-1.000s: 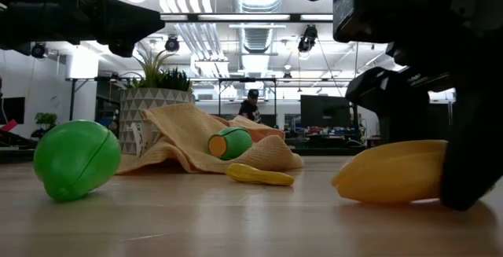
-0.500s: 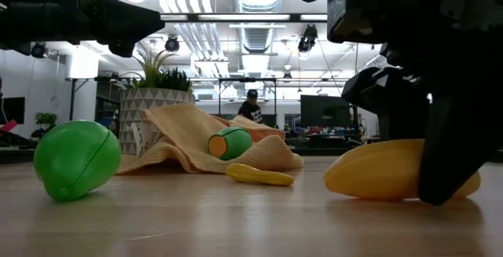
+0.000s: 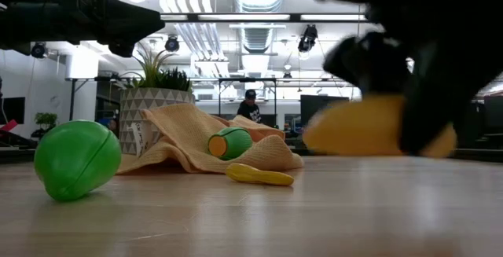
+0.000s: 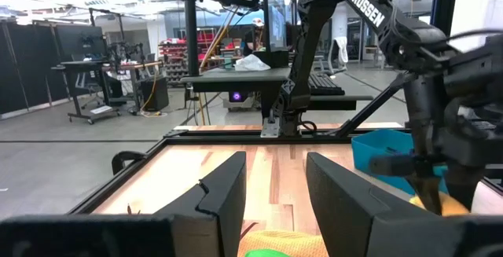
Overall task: Pick and placing Produce into tupperware
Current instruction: Put the banana into the blue bin
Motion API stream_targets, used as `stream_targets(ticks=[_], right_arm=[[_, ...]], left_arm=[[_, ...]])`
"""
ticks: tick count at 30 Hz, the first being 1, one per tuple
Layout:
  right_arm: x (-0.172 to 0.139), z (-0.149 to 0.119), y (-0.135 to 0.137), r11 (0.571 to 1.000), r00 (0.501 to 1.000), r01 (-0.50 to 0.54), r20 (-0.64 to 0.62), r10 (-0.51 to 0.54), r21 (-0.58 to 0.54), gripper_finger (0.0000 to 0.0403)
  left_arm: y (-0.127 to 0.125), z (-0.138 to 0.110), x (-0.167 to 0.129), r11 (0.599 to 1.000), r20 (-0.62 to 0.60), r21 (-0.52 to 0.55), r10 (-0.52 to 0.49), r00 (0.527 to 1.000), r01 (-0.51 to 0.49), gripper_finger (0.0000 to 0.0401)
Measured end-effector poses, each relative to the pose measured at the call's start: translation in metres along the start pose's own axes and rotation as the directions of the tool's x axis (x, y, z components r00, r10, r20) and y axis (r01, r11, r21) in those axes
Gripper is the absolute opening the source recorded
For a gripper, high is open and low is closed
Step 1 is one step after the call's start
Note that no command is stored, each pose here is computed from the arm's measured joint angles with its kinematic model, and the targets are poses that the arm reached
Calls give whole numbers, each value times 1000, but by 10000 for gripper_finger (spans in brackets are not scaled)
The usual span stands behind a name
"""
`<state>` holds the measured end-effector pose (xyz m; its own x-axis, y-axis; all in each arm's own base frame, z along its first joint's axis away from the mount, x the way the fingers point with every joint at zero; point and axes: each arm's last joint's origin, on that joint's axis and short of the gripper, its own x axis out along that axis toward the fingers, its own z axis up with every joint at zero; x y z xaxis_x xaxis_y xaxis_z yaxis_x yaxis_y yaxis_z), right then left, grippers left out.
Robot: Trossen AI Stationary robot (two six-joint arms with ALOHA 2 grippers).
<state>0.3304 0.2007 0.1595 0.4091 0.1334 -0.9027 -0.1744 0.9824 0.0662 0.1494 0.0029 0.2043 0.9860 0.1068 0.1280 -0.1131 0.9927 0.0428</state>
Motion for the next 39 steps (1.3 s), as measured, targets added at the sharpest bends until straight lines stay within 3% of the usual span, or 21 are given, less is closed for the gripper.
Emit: stream_targets(ticks=[8,19,28,39], right_arm=[[-35,10,-5,999,999,42,-17,-43,-21,143],[-80,6,-2,996,998,46,-41,-43,78,142],[-112,-13,12,986,996,47,-81,-35,160,142],[-127,-49,34,944,966,189,-226,-129,271,142]], left_arm=[[0,0,0,1000,2,0,0,1000,0,121],[0,0,0,1000,2,0,0,1000,0,121],[0,-1,1,1000,-9,0,-2,1000,2,121],[0,-1,1,1000,-10,0,-4,1000,4,121]])
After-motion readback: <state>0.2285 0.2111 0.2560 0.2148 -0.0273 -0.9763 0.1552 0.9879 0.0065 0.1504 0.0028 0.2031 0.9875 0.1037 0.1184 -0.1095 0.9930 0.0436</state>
